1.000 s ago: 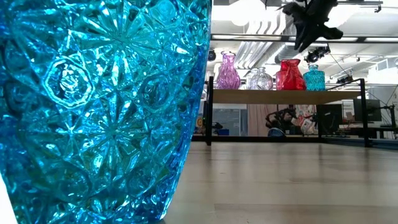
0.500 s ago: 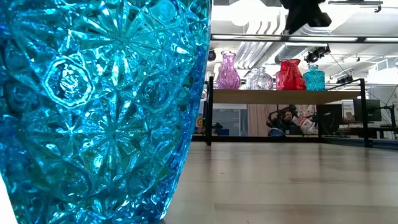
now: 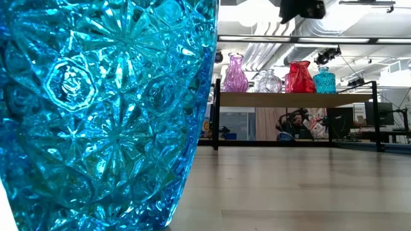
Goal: Sort vases onto shelf
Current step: Put the bottom blue vase on the shelf aligned with the other blue vase
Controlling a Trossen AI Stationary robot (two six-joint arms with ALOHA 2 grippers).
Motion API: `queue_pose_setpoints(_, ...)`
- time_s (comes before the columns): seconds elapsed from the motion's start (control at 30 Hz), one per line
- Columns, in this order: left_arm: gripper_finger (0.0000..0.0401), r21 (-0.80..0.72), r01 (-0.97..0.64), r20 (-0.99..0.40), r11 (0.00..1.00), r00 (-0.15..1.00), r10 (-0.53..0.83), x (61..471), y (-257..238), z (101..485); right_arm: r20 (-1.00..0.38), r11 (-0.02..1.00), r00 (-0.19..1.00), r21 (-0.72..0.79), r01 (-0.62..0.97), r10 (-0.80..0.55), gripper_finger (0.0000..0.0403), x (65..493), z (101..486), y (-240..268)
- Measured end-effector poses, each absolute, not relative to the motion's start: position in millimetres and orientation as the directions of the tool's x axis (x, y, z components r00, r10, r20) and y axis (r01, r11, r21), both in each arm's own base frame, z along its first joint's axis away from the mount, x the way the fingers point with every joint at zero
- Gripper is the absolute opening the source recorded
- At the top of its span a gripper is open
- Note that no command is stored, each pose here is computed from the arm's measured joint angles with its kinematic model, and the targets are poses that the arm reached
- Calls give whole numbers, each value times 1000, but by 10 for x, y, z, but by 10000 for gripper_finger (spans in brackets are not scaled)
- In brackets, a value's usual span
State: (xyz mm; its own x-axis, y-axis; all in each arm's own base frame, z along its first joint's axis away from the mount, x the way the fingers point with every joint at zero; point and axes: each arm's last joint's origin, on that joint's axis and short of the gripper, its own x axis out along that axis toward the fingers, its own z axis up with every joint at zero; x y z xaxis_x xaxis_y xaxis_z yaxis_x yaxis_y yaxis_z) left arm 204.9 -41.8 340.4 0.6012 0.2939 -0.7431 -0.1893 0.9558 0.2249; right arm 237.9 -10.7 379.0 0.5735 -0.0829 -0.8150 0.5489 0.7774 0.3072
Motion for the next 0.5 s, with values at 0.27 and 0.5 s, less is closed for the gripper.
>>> queue_pose_setpoints(0.27, 90, 225, -189, -743, 956, 601, 294, 2049, -418, 3405, -818, 872, 575, 263, 413, -26, 53, 2856, 3522, 185)
queue_pose_setpoints(0.5, 90, 225, -189, -743, 956, 601, 294, 2049, -418, 3405, -831, 919, 555, 245, 309, 35, 53, 3263, 3167, 495)
